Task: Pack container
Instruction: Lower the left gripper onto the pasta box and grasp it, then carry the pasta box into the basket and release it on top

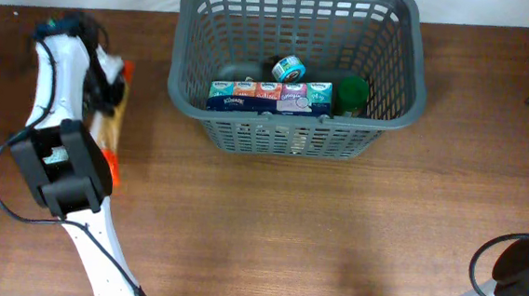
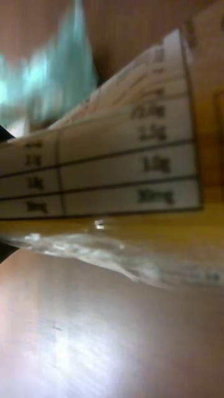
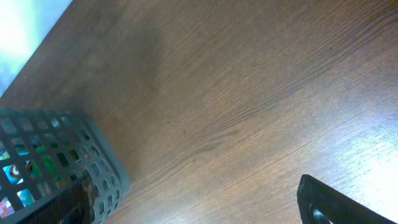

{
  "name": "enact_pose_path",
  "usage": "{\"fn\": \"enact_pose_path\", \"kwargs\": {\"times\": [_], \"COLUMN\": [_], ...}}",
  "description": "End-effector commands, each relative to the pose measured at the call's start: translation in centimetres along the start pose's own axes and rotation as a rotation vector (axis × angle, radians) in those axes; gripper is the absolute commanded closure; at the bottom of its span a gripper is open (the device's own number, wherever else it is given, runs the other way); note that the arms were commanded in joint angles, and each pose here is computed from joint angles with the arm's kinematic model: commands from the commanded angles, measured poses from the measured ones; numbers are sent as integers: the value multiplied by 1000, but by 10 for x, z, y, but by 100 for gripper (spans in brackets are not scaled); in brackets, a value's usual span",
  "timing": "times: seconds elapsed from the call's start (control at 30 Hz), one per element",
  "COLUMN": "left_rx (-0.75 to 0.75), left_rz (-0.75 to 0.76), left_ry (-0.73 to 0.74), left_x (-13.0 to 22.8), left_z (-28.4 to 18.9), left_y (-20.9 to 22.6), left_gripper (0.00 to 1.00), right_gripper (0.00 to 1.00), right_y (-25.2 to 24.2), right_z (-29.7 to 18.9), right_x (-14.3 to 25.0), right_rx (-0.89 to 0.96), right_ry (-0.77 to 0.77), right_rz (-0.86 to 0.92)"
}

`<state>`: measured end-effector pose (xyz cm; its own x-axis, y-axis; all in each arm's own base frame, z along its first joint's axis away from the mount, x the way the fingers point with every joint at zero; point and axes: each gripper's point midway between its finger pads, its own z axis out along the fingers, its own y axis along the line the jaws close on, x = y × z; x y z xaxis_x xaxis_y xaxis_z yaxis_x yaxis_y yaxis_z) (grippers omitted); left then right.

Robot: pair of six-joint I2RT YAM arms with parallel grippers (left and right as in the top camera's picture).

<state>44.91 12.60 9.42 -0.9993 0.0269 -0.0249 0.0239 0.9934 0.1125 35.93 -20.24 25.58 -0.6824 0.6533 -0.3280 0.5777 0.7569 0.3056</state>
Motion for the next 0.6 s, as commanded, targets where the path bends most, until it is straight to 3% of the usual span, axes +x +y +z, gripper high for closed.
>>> {"fn": "enact_pose_path", "kwargs": {"times": [0.0, 0.17, 0.3, 0.43, 0.57], "left_rx": [-121, -206, -311, -409, -396], "left_rz": [-106, -30, 296, 697, 939], "left_ry": [-340, -758, -996, -1050, -1047], "left_x": [-43, -79, -86, -82, -76], "left_z": [-117, -251, -334, -360, -352], "left_y": [26, 10, -53, -135, -212], "left_gripper": [98, 98, 98, 98, 99], "right_gripper": [4, 3, 3, 3, 3], "right_y": [2, 2, 2, 2, 2], "right_z": [-2, -2, -2, -2, -2], "right_x": [3, 3, 3, 3, 3], "right_rx": [-9, -8, -8, -8, -8], "right_ry": [6, 6, 6, 6, 6], "right_rz": [9, 8, 7, 4, 5]}}
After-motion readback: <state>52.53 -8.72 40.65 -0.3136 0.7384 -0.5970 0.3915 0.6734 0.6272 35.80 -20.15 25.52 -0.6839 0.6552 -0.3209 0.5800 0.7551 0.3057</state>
